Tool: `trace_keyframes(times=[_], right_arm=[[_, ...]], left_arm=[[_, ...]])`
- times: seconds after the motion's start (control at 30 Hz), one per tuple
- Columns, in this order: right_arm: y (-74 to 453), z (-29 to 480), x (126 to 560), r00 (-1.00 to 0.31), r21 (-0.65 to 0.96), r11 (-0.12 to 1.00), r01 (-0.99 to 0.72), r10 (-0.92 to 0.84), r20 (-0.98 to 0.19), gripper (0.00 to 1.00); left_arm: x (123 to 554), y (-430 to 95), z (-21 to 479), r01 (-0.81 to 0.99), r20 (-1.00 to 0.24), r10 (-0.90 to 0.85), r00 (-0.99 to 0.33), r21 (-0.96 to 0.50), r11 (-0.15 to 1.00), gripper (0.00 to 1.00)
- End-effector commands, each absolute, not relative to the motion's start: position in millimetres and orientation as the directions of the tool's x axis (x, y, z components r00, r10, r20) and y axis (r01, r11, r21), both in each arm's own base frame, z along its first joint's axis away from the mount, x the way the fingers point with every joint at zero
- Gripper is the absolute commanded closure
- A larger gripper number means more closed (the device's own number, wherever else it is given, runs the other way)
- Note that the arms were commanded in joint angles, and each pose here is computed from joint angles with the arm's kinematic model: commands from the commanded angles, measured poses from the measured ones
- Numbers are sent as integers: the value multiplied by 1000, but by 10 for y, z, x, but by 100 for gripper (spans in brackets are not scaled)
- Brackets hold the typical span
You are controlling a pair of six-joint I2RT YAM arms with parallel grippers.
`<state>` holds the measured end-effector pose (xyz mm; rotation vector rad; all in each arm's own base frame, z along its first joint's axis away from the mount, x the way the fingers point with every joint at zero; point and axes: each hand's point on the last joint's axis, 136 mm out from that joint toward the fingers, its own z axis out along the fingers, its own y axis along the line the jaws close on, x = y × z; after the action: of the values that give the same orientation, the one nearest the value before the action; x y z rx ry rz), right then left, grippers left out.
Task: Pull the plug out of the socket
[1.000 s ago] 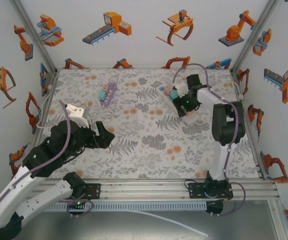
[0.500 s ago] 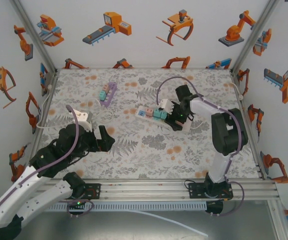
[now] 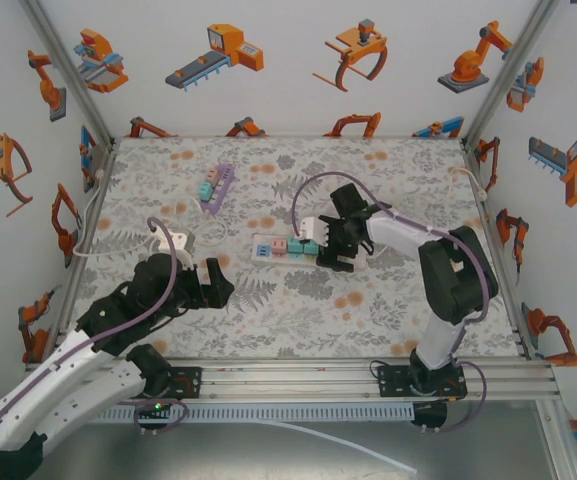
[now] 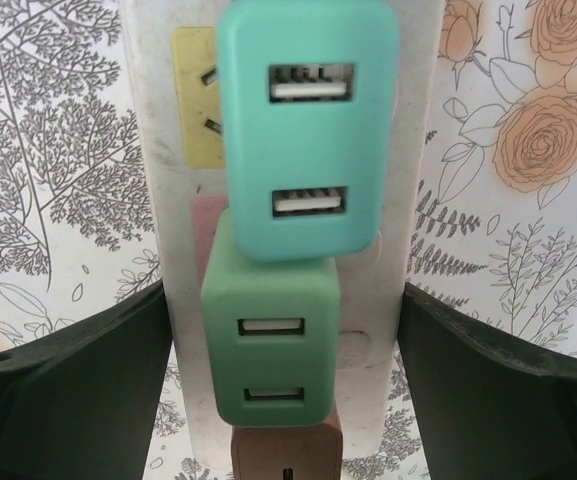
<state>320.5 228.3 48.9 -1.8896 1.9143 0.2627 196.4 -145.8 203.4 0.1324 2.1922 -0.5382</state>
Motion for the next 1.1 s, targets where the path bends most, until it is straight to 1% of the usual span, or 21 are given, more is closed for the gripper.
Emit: trace_keyframes(times=[0.0, 0.13, 0.2, 0.3, 0.4, 0.47, 0.57, 0.63, 0.73, 0.8, 0.87, 0.9, 0.97, 1.07], right_arm=[[2385, 798, 3269, 51, -234, 80, -969, -860, -507, 18], [2434, 1104, 3248, 73, -274, 103, -956, -822, -565, 13], [2449, 1264, 3232, 91, -300, 114, -947, -801, -591, 12], [2503, 1581, 3211, 95, -319, 163, -934, -746, -659, 12], [2577, 2006, 3204, 64, -301, 262, -917, -647, -760, 12], [2606, 2316, 3252, -9, -238, 382, -893, -543, -840, 12], [2624, 2581, 3300, -122, -105, 499, -860, -402, -907, 13], [2642, 2631, 3319, -194, -17, 536, -844, -334, -922, 15], [2677, 2634, 3374, -318, 126, 579, -805, -243, -916, 17], [2694, 2592, 3439, -403, 205, 609, -766, -207, -891, 19], [2703, 2515, 3509, -483, 260, 644, -720, -196, -854, 21], [2717, 2478, 3525, -501, 264, 651, -712, -206, -840, 21], [2779, 2377, 3524, -498, 228, 649, -726, -267, -825, 22], [2968, 2242, 3476, -426, 145, 582, -800, -380, -821, 21]], left_arm=[[2024, -1491, 2081, 269, -784, -123, -609, -350, 897, 3], [2069, -1540, 2075, 267, -780, -122, -614, -350, 898, 3], [2093, -1569, 2065, 269, -777, -112, -619, -343, 900, 3], [2149, -1605, 2062, 259, -776, -112, -621, -337, 905, 3], [2242, -1536, 2052, 170, -764, -161, -625, -334, 927, 3], [2319, -1465, 2044, 86, -752, -206, -626, -329, 940, 3], [2444, -1427, 2029, -3, -723, -273, -634, -350, 937, 3], [2543, -1480, 2019, -37, -675, -339, -655, -419, 907, 3], [2706, -1567, 1996, -112, -566, -446, -694, -526, 843, 3], [2812, -1612, 1983, -132, -532, -449, -718, -530, 838, 3], [2927, -1662, 1998, -128, -526, -429, -734, -513, 849, 2], [2975, -1688, 1991, -126, -523, -422, -740, -509, 852, 2], [3080, -1735, 1966, -141, -499, -436, -749, -524, 840, 1], [3243, -1831, 1836, -192, -394, -470, -790, -569, 800, 1]])
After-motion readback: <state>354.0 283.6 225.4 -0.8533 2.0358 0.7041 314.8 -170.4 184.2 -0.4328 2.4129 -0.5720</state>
